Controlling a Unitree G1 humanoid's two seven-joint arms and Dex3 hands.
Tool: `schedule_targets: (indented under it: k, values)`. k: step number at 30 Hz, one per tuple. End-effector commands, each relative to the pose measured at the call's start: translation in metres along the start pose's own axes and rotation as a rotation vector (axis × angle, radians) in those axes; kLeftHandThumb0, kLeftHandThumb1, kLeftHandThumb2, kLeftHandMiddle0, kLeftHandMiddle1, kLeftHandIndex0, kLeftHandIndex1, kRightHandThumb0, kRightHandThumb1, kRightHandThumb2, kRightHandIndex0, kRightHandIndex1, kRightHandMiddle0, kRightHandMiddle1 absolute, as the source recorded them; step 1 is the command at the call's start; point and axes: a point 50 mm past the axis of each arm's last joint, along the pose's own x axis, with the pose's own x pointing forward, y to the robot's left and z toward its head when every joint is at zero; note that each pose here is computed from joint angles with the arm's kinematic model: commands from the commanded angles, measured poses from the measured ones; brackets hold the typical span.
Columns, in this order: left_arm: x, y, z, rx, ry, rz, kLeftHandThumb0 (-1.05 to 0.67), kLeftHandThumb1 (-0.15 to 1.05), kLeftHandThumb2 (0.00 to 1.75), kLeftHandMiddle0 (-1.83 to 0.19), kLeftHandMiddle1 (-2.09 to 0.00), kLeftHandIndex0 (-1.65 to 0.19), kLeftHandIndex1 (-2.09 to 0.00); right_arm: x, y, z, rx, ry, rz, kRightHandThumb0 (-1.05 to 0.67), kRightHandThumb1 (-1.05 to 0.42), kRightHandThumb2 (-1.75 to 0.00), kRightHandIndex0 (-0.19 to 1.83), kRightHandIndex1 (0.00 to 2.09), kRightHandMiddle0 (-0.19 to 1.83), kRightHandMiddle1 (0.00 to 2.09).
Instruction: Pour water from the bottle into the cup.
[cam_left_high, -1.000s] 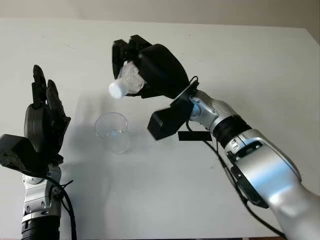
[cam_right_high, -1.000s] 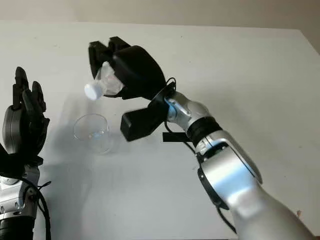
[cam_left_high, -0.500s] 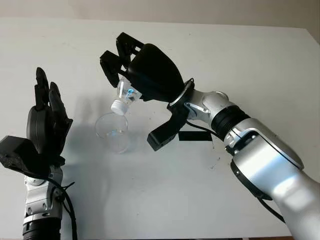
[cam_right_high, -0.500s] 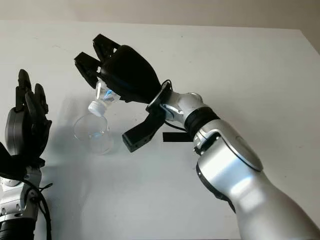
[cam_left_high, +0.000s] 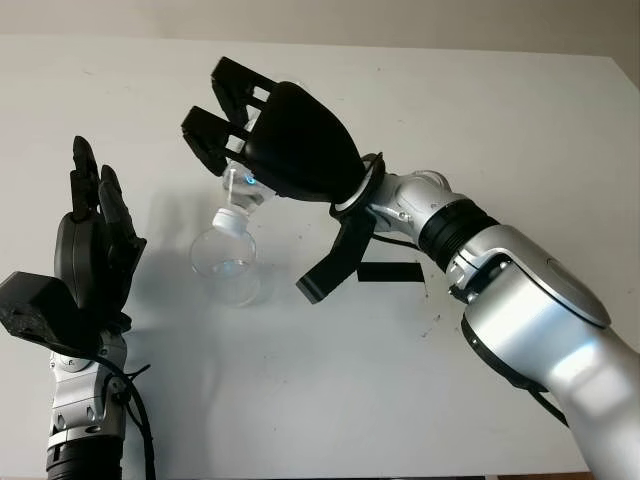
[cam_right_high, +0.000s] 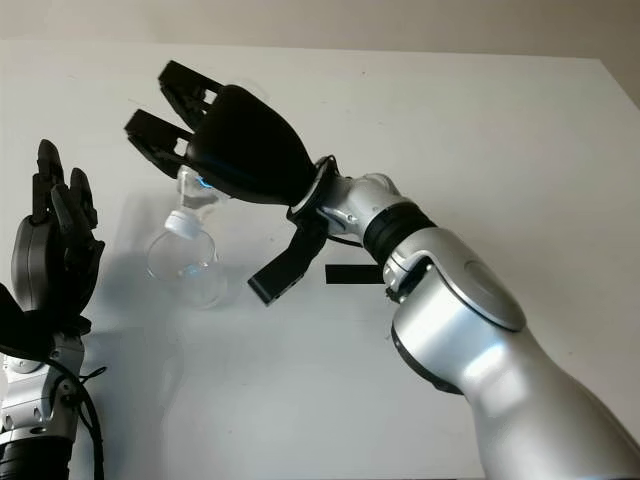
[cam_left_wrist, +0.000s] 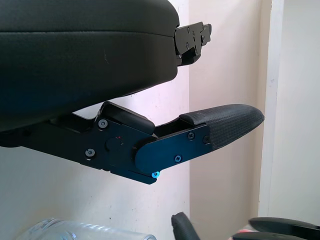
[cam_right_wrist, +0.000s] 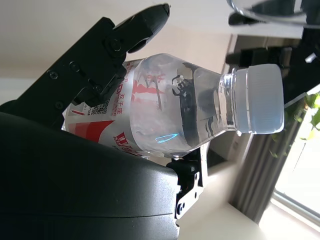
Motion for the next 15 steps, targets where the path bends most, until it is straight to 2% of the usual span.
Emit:
schedule_targets:
  k: [1,11,15]
  values:
    - [0.0004,-0.0022,0.0006,-0.006,-0.009,-0.002,-0.8,1.05,0.73,0.18,-0.05,0.19,0.0,0.013,-0.0088,-0.0034,-0.041,-0.045,-0.048,-0.33,-1.02,-0.15,1.14,2.09,0.87,2.09]
    - [0.0004,-0.0017,0.0006,-0.011,-0.009,0.0,-0.8,1.05,0.72,0.19,-0.05,0.19,0.0,0.0147,-0.009,-0.0022,-0.09,-0.096,-0.058,-0.31,-1.04,-0.14,1.24,2.09,0.97,2.09]
    - [0.0009,-0.0025,0.0011,-0.01,-0.011,-0.002,-0.8,1.05,0.73,0.18,-0.05,0.19,0.0,0.0135,-0.0088,-0.004,-0.119,-0.119,-0.03,-0.31,-1.04,-0.14,1.17,2.09,0.95,2.09]
